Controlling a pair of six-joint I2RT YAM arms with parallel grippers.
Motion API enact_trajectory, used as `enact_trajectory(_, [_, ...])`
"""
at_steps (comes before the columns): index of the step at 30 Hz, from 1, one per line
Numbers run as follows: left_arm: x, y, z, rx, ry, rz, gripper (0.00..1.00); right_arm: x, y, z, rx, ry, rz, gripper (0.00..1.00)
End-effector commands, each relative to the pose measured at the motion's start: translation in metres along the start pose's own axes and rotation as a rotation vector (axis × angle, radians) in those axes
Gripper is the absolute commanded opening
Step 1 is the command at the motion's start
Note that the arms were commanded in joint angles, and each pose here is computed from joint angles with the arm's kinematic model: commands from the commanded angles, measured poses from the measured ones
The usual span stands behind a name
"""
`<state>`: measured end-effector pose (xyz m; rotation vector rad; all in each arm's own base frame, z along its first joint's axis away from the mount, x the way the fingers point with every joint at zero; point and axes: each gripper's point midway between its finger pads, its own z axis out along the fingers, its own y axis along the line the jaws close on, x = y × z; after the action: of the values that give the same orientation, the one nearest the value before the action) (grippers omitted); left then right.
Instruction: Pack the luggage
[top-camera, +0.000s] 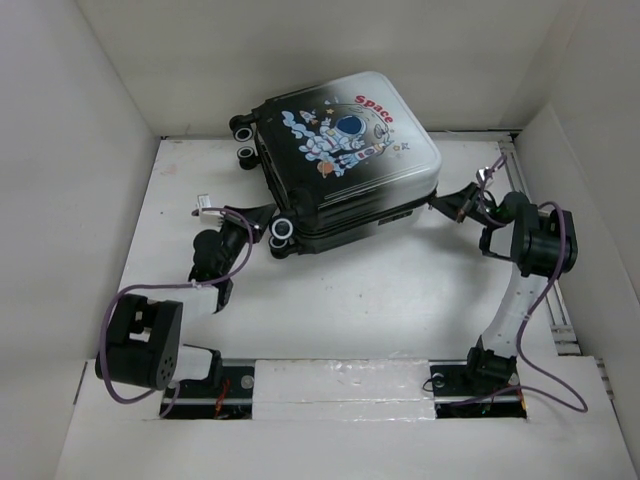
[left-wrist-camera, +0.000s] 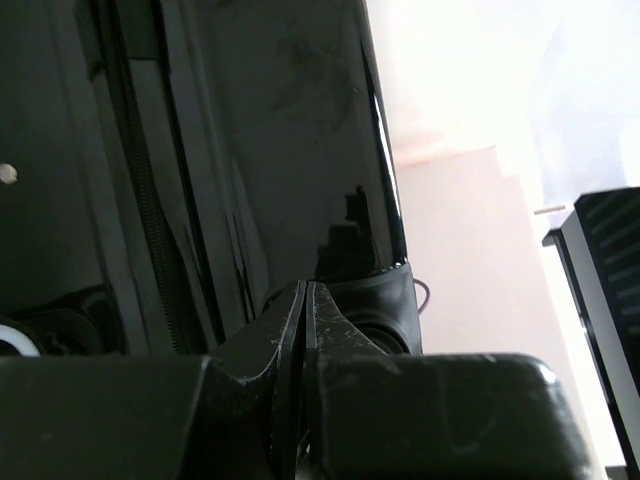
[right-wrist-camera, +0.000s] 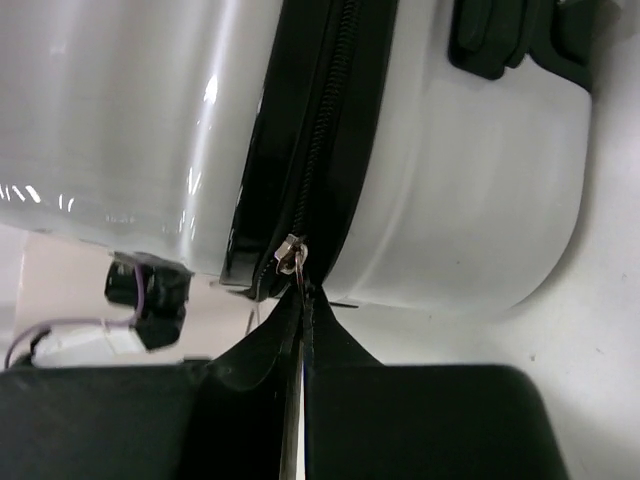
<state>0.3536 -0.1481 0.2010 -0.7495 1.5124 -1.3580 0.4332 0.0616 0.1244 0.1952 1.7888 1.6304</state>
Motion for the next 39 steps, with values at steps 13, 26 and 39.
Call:
enact_trajectory(13, [0.039,-0.051,0.025,0.172,0.097,0.013,0.0,0.083,0.04,0.043,0.249,-0.009,-0.581,0.0])
enact_trajectory(26, [0.076,-0.073,0.035,0.227,0.186,0.015,0.0,0.244,0.138,0.157,0.102,0.222,-0.632,0.0])
enact_trajectory(39, [0.147,-0.13,0.028,0.322,0.446,0.021,0.0,0.3,0.182,0.17,-0.118,0.167,-0.539,0.0])
